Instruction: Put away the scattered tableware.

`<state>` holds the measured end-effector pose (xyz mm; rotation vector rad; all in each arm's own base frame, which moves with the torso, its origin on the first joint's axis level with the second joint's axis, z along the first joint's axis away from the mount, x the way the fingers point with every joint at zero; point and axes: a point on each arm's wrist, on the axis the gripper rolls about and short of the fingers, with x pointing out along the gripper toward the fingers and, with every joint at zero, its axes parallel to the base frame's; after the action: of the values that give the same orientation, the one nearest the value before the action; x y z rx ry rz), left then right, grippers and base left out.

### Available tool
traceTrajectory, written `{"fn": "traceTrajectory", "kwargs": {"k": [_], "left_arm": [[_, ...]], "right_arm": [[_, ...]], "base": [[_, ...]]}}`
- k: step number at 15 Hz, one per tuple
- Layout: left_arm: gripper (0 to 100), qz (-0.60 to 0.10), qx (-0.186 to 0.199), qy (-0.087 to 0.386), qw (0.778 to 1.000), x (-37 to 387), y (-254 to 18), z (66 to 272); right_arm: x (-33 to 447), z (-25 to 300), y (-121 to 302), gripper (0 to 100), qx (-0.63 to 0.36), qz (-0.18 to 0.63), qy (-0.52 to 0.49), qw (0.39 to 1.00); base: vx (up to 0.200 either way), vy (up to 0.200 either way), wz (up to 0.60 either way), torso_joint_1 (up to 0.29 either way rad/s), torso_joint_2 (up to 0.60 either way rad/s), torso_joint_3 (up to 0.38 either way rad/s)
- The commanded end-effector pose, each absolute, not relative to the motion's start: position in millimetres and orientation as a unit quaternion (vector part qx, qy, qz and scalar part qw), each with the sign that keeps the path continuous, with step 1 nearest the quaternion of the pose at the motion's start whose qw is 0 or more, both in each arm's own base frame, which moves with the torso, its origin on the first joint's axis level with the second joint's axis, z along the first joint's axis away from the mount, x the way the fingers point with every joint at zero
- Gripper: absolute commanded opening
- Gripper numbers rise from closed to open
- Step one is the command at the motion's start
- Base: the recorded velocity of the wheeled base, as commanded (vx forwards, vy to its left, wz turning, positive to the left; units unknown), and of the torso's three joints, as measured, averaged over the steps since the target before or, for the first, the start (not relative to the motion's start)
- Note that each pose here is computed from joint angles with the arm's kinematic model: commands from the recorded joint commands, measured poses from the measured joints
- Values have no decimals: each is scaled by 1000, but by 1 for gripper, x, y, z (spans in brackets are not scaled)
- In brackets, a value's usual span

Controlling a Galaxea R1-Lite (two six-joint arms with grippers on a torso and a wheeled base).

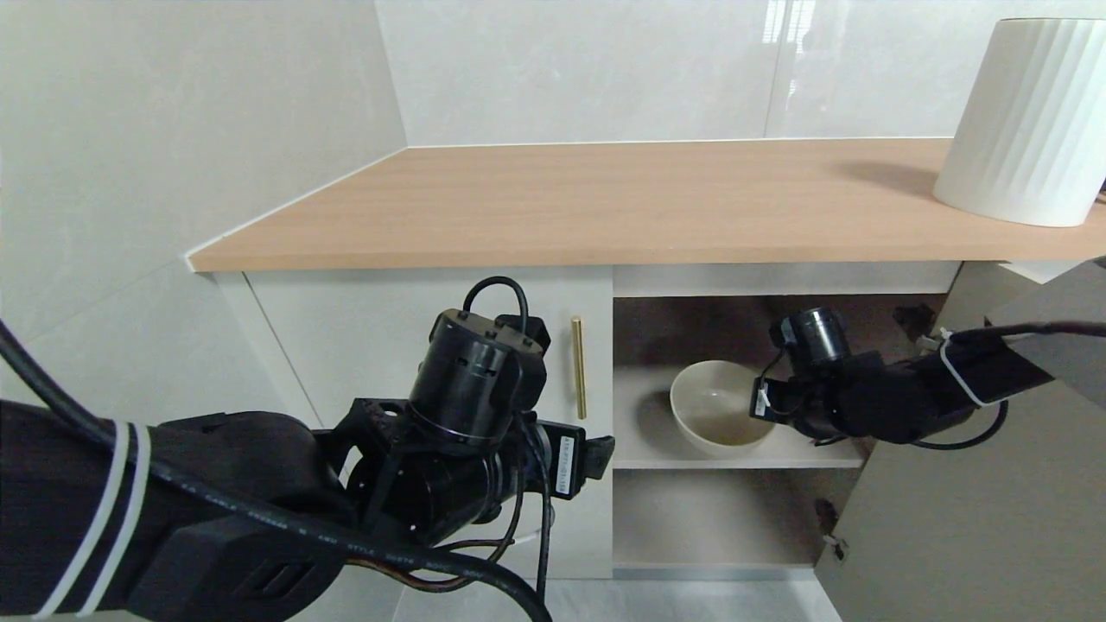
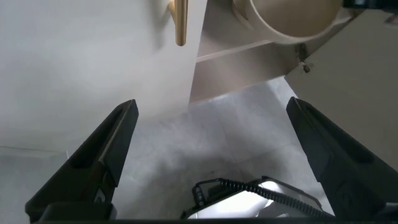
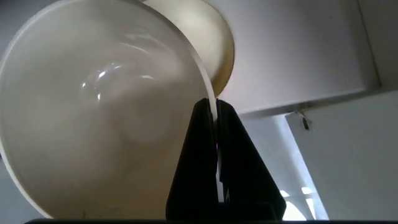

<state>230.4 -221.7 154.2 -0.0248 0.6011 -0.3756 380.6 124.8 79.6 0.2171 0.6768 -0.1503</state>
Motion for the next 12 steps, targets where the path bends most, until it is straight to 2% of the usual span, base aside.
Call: {"fn": "traceTrajectory", "kwargs": {"k": [1,12], "left_arm": [[100,-182,-13,294,938,232,-221,154],[100,-175,-24,295,939,234,-220,154]], "right_arm": [[400,61,122,0,112,-96,332,932],[436,39,111,0,132,-123,303,936]], "base": [[0,0,0,0,0,0],[0,0,0,0,0,0]]}}
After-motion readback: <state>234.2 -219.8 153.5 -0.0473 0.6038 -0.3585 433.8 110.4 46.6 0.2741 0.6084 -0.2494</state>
